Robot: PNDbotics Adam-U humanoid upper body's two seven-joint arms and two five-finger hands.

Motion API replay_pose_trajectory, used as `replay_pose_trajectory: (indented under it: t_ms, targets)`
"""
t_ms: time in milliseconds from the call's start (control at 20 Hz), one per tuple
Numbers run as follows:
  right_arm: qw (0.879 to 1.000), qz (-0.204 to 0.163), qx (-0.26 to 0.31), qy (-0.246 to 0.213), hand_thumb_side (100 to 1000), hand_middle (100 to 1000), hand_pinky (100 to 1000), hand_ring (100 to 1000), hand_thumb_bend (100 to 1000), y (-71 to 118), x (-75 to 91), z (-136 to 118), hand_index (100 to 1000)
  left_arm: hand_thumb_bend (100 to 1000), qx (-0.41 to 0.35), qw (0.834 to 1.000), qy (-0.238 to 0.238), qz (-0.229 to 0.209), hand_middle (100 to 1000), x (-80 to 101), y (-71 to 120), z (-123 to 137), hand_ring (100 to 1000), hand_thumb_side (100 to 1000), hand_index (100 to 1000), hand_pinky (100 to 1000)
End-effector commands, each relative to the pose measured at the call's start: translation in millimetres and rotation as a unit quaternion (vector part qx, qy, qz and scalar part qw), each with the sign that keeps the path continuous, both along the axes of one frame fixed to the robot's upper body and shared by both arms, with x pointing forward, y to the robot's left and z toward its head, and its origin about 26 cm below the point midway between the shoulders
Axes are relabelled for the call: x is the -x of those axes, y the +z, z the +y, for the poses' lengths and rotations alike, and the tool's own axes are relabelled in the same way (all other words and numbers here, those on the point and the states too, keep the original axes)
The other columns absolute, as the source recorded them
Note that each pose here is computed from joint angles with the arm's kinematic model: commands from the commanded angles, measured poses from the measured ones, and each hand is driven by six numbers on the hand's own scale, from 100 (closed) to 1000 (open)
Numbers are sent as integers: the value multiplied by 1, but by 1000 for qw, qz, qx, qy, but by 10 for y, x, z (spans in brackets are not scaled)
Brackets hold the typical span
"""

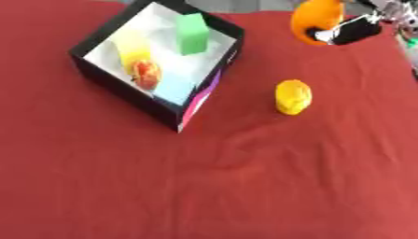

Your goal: Pick up objects on the table and place them in the box.

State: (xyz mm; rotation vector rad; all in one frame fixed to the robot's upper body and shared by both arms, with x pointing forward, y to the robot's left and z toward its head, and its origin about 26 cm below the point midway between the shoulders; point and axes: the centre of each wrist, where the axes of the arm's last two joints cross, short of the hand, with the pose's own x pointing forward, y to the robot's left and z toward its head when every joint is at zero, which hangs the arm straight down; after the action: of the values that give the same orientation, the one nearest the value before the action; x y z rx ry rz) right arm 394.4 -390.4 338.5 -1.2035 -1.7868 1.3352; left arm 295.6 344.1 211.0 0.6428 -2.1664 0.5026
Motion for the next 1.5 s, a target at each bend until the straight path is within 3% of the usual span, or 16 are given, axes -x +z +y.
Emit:
replay_pose_trajectory:
  t_ms: [50, 350, 700, 800, 850, 900, 1000, 1050, 1200, 1350, 1500]
  targets:
    - [998, -22, 5, 53, 240, 448, 732, 627, 407, 283, 49, 291, 587, 232, -16, 1000, 3, -11, 665, 25, 76, 11, 703, 527, 753, 783]
    - [989, -17, 13, 145, 236, 448, 730, 627, 400, 431, -201, 1113, 585, 259, -23, 999, 6, -29, 672, 25, 134, -25, 714, 511, 758, 785]
    - [988, 10, 49, 147, 296, 459, 726, 635, 395, 92, -618, 1576, 594, 275, -32, 996, 1, -79, 670, 31, 274, -129, 716, 487, 756, 784]
    - [988, 17, 58, 142, 323, 490, 733, 661, 393, -40, -710, 1623, 629, 276, -33, 996, -3, -82, 670, 29, 289, -151, 716, 486, 755, 784]
    - [988, 20, 62, 139, 372, 542, 746, 698, 412, -98, -744, 1634, 691, 276, -32, 996, -4, -83, 671, 29, 293, -156, 717, 487, 755, 784]
    - [988, 25, 68, 139, 336, 631, 780, 758, 450, -146, -764, 1640, 796, 275, -32, 996, -4, -83, 670, 30, 294, -157, 716, 487, 755, 784]
    - [984, 40, 97, 143, 233, 753, 841, 861, 421, -189, -778, 1642, 910, 272, -32, 996, -2, -81, 668, 30, 290, -151, 714, 486, 754, 783]
    - [982, 45, 111, 145, 276, 793, 863, 896, 395, -180, -771, 1635, 949, 269, -32, 996, -1, -80, 667, 30, 288, -146, 714, 484, 753, 783]
    - [981, 58, 118, 142, 384, 793, 874, 895, 231, -156, -747, 1546, 959, 271, -32, 996, 1, -77, 667, 30, 271, -136, 712, 484, 753, 782]
    - [984, 68, 76, 143, 282, 784, 876, 886, 178, -59, -681, 1344, 954, 270, -32, 997, 5, -69, 666, 28, 237, -111, 711, 484, 752, 781]
    - [988, 45, 31, 147, 149, 777, 869, 878, 213, 177, -460, 1105, 940, 271, -33, 998, 13, -60, 665, 38, 201, -68, 710, 485, 752, 780]
